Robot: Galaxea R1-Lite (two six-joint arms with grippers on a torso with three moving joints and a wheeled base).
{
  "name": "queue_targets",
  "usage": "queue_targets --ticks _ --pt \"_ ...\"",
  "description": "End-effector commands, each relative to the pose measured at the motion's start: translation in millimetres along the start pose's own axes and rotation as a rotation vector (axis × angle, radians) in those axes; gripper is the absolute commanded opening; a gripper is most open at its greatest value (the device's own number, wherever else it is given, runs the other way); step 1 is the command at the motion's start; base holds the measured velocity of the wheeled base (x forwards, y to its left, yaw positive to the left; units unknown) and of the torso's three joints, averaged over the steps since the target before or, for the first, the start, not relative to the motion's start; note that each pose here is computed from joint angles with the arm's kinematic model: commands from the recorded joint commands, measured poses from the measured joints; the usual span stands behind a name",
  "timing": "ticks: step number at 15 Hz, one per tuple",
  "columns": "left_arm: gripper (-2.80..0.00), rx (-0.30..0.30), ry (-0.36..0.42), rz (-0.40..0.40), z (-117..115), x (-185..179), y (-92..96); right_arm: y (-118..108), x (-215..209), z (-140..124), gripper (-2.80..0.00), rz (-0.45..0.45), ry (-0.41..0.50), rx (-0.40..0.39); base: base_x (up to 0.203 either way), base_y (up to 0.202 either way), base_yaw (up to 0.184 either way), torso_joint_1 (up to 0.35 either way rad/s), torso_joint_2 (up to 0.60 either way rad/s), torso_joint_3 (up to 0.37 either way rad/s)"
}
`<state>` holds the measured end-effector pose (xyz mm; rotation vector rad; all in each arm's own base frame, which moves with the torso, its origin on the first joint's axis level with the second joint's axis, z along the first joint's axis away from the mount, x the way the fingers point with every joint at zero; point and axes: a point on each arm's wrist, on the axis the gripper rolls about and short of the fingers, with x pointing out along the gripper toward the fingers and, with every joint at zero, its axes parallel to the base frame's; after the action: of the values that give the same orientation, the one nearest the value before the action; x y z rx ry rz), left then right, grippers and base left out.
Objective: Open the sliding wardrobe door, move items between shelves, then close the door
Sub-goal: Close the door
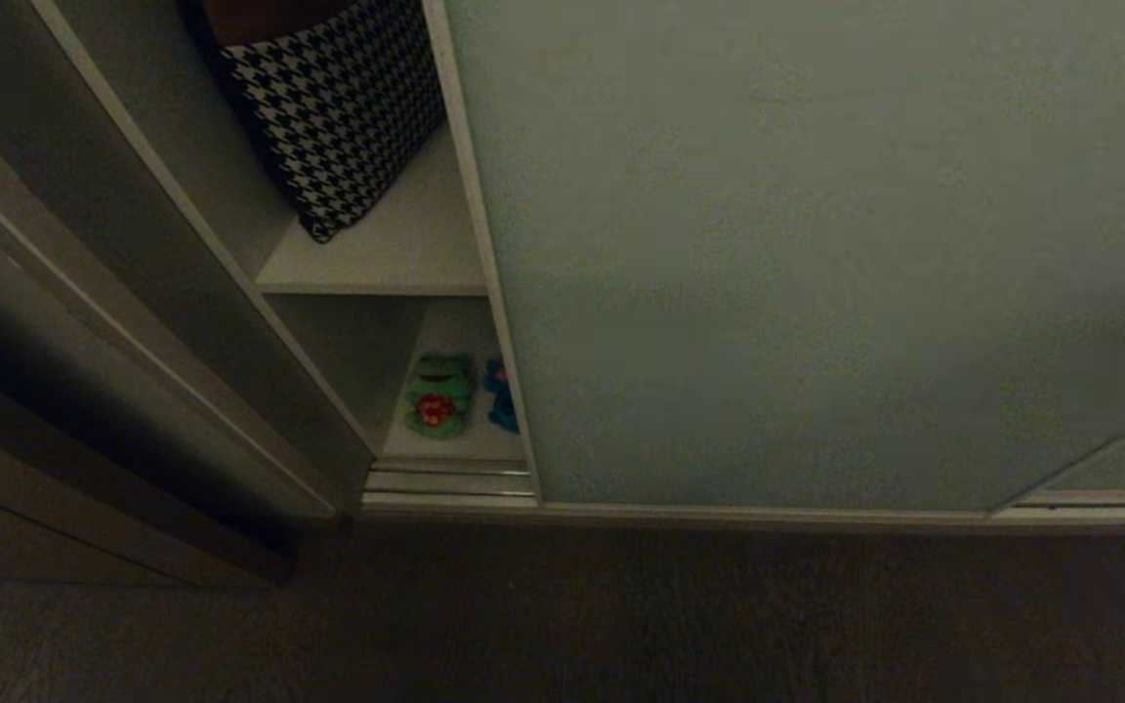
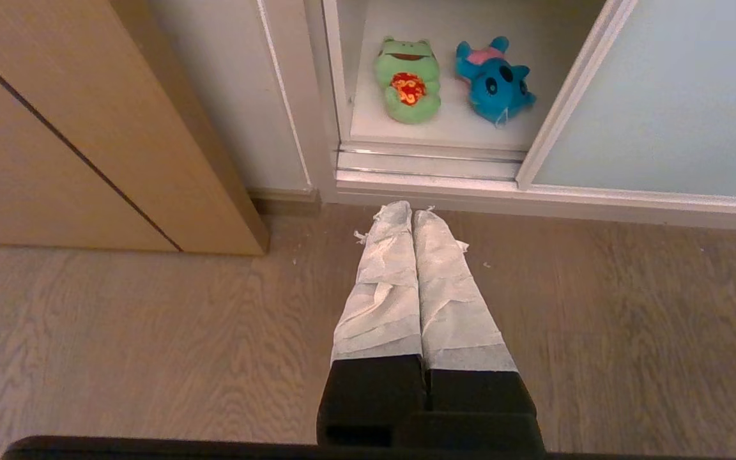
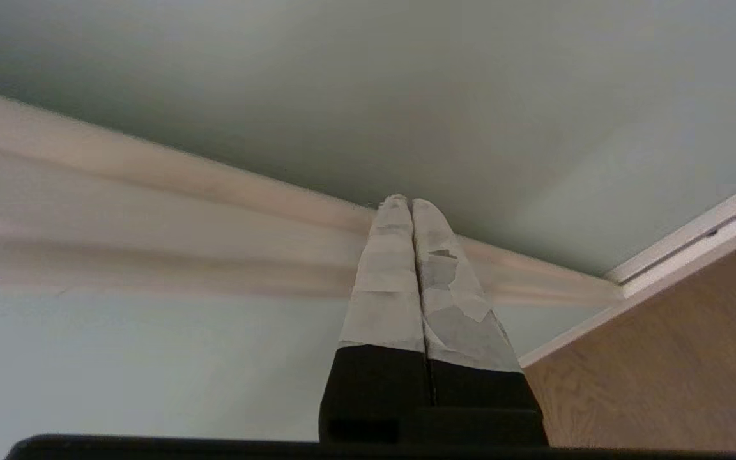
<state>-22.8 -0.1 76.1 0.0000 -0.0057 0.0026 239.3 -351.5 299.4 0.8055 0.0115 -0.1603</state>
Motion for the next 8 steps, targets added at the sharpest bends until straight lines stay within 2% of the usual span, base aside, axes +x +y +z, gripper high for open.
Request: queue_targets --ticks 1,4,8 --pt "-2.80 0.000 0.001 0.000 0.1 0.1 0.0 -8.8 8.6 -4.3 -2.80 -0.002 0.013 0.015 0.000 0.000 0.000 0.000 0.00 0.000" --pt "-2.80 0.000 0.001 0.001 0.1 0.1 0.0 -14.3 17.9 -7.9 -2.80 -0.015 0.000 0.011 0.000 0.000 0.000 0.000 0.00 0.000" --pt "-2.80 0.000 0.001 0.001 0.1 0.1 0.0 -0.7 21.3 -13.4 -2.80 -0.004 0.013 0.010 0.000 0.000 0.000 0.000 0.00 0.000"
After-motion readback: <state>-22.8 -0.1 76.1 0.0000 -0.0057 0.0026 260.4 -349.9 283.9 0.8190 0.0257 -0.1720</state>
